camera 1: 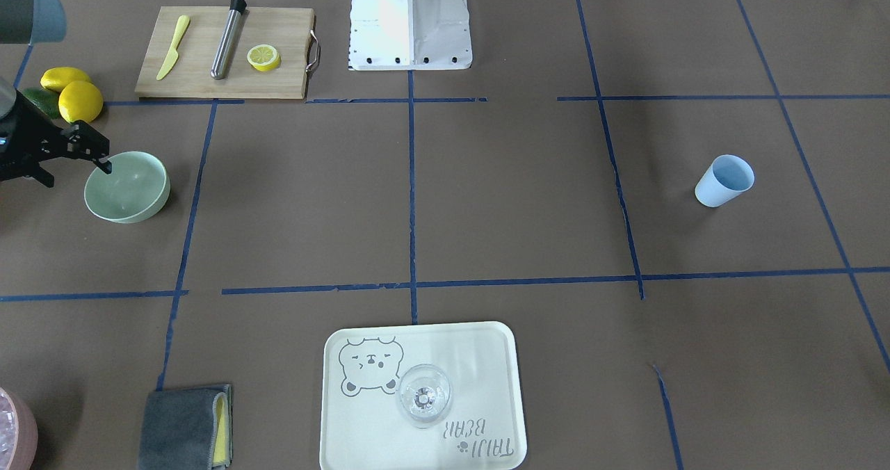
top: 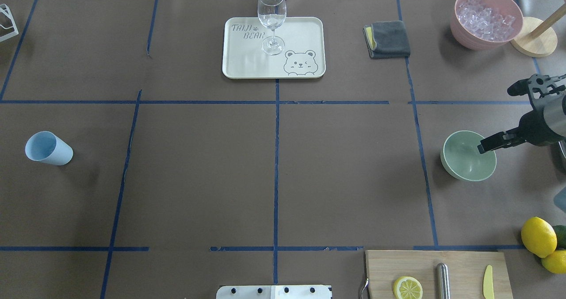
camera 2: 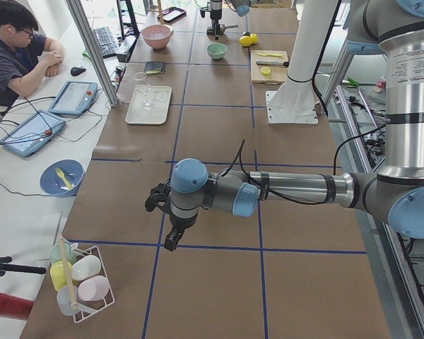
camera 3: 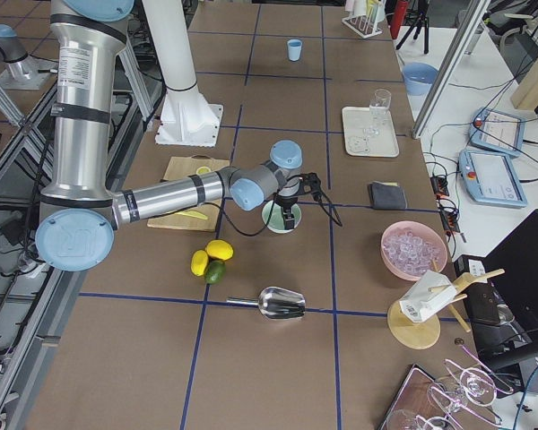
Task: Pour ice into bowl
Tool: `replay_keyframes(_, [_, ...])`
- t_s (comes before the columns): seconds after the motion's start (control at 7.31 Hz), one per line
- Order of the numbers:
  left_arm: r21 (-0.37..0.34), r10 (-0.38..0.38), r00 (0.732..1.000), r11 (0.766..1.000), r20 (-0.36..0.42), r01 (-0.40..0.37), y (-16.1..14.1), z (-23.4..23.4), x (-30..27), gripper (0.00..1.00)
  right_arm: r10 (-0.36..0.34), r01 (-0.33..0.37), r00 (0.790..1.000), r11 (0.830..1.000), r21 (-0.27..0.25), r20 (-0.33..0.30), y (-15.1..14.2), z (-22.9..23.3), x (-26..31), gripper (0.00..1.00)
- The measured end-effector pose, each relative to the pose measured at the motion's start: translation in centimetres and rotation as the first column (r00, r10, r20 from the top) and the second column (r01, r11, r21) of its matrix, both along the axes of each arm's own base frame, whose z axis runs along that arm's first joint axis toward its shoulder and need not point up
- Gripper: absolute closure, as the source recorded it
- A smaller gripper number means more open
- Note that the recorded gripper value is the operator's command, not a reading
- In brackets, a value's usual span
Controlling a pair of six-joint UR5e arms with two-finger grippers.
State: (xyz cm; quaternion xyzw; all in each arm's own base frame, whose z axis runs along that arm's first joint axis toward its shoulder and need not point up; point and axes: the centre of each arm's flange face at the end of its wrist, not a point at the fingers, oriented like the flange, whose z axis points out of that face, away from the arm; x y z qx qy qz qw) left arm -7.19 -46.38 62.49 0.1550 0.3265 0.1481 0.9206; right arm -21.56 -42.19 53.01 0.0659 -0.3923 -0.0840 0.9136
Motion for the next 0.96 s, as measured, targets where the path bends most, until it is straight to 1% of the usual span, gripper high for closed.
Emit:
replay_keyframes(0.14, [0.002,0.0,1.0,1.0,0.0,0.0,0.0,-0.1,0.0,0.0,0.004,-0.004,1.0,1.0,-0.001,-0.01,0.1,1.1,-1.0,0.19])
replay_keyframes(0.27, [0.003,0.0,1.0,1.0,0.0,0.0,0.0,-0.1,0.0,0.0,0.004,-0.004,1.0,1.0,-0.001,-0.015,0.2,2.0,-1.4,0.24])
replay_keyframes(0.41, [0.006,0.0,1.0,1.0,0.0,0.0,0.0,-0.3,0.0,0.0,0.005,-0.005,1.0,1.0,-0.004,-0.021,0.3,2.5,-1.4,0.71])
replay_keyframes(0.55, [0.01,0.0,1.0,1.0,0.0,0.0,0.0,-0.5,0.0,0.0,0.005,-0.005,1.0,1.0,-0.007,-0.025,0.3,2.9,-1.4,1.0])
replay_keyframes(0.96, [0.015,-0.001,1.0,1.0,0.0,0.001,0.2,-0.7,-0.1,0.0,0.006,-0.006,1.0,1.0,-0.007,-0.024,0.2,2.9,-1.4,1.0])
